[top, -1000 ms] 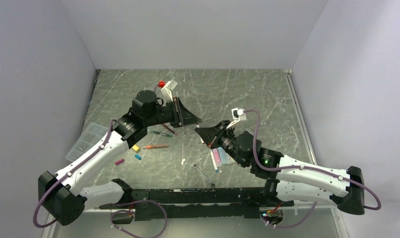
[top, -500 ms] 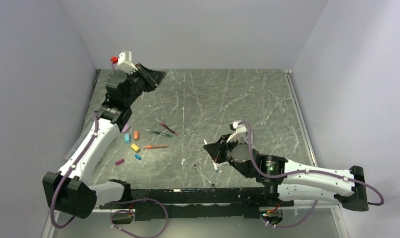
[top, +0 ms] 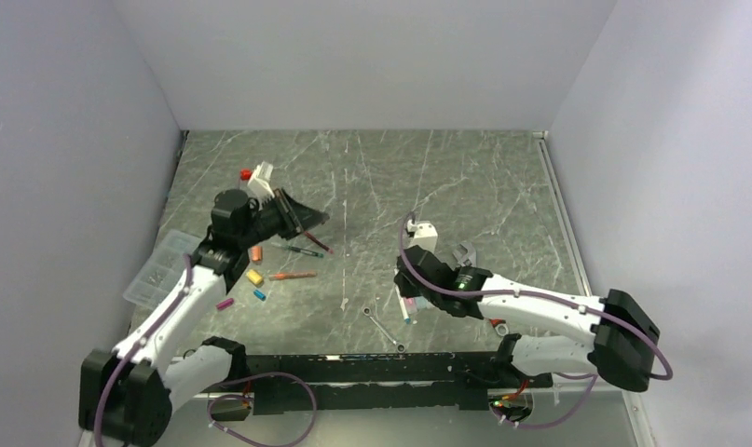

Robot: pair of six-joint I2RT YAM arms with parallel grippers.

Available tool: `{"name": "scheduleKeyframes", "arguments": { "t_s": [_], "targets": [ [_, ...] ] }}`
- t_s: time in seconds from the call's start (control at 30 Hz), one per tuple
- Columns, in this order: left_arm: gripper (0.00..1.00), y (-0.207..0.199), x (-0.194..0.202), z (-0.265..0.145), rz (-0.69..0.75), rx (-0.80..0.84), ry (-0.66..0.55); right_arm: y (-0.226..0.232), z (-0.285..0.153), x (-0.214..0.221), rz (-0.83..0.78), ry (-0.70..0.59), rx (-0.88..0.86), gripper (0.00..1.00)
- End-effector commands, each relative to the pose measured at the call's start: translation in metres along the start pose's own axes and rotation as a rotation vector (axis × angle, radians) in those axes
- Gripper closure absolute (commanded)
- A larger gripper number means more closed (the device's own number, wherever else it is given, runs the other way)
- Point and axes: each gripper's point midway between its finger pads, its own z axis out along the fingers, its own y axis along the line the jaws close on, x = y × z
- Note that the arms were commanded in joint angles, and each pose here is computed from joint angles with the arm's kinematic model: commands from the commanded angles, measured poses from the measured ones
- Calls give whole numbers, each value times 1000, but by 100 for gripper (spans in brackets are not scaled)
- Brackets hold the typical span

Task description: Open the pen caps

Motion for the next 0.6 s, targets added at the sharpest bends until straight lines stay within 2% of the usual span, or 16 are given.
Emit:
{"name": "scheduleKeyframes", "arguments": {
  "t_s": [0.0, 0.4, 0.57],
  "targets": [
    [100, -25, 18, -35, 36, 76, 6, 26, 10, 7, -52, 50, -100, 100],
    [100, 1, 62, -67, -21, 0, 40, 18, 44, 50, -66, 206, 19, 99],
    [100, 4, 65, -66, -39, 2, 46, 10, 47, 54, -66, 222, 73, 83]
  ]
}}
